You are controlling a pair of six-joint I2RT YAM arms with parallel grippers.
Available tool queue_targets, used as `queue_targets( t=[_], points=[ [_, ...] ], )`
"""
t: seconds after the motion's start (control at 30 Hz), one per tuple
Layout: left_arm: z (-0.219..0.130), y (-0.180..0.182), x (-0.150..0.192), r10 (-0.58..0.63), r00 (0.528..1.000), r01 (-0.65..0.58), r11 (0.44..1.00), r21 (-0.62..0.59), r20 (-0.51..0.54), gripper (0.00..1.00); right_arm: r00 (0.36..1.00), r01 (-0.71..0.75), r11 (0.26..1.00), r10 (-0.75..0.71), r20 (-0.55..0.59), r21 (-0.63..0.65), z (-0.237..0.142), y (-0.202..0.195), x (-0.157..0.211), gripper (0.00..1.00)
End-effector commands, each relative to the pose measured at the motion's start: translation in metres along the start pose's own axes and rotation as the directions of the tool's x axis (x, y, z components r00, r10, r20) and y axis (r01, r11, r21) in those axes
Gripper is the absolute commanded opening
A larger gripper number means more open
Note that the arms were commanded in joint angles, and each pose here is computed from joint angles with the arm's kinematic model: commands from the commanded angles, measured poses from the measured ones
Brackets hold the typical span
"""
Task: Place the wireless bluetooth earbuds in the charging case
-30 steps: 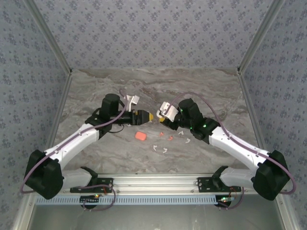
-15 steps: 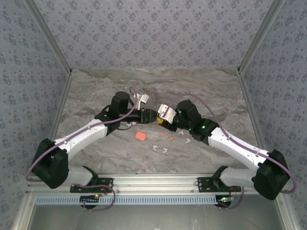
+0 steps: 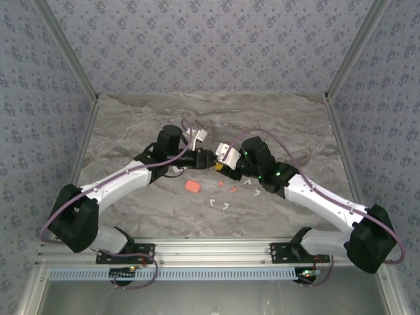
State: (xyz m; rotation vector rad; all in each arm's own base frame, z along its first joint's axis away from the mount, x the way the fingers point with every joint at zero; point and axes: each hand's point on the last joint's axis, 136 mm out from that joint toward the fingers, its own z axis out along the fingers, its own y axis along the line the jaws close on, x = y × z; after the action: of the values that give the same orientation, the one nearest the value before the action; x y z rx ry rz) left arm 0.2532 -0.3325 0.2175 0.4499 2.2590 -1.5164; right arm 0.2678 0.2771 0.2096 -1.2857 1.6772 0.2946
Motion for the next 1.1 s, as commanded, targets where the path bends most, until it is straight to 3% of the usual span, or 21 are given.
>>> queue_targets(
  t=[0.0,0.13,0.27,0.43,0.53,0.63,0.77,0.87,1.07],
  points=[
    [0.001,-0.018,-0.013,0.051,0.998,-0.052,0.998,0.035,0.025,0.26,1.000,0.005,0.999,-0.004,0.018,-0.036,-0.001,0.004,-0.011,0.36],
    [-0.001,-0.017,-0.013,0.065,0.997,-0.066,0.997,0.027,0.032,0.17,0.999,-0.045,0.997,0.045,0.005,-0.060,-0.005,0.003,-0.009,0.51],
    [-0.006,-0.015,-0.014,0.103,0.993,-0.103,0.995,-0.003,0.063,0.12,0.991,-0.125,0.987,0.129,0.031,-0.105,-0.019,0.004,-0.007,0.75],
    [-0.020,-0.023,-0.022,0.235,0.958,-0.235,0.972,-0.018,0.167,0.10,0.951,-0.252,0.943,0.283,0.125,-0.218,-0.049,0.007,-0.018,1.00],
    [-0.032,-0.033,-0.027,0.358,0.900,-0.361,0.932,-0.033,0.247,0.09,0.910,-0.308,0.915,0.364,0.200,-0.261,-0.066,0.001,-0.027,1.00],
    [-0.038,-0.044,-0.024,0.499,0.820,-0.512,0.858,-0.030,0.278,0.09,0.871,-0.356,0.893,0.424,0.249,-0.277,-0.076,-0.007,-0.032,1.00],
    [-0.045,-0.066,-0.011,0.661,0.672,-0.700,0.715,-0.007,0.334,0.00,0.830,-0.390,0.885,0.458,0.318,-0.256,-0.085,-0.019,-0.041,1.00],
    [-0.047,-0.074,-0.001,0.747,0.566,-0.786,0.616,-0.045,0.349,0.00,0.823,-0.390,0.885,0.459,0.335,-0.253,-0.086,-0.021,-0.045,1.00],
    [-0.049,-0.078,0.004,0.786,0.524,-0.823,0.567,-0.043,0.328,0.00,0.832,-0.383,0.890,0.448,0.326,-0.246,-0.078,-0.023,-0.049,1.00]
  ],
)
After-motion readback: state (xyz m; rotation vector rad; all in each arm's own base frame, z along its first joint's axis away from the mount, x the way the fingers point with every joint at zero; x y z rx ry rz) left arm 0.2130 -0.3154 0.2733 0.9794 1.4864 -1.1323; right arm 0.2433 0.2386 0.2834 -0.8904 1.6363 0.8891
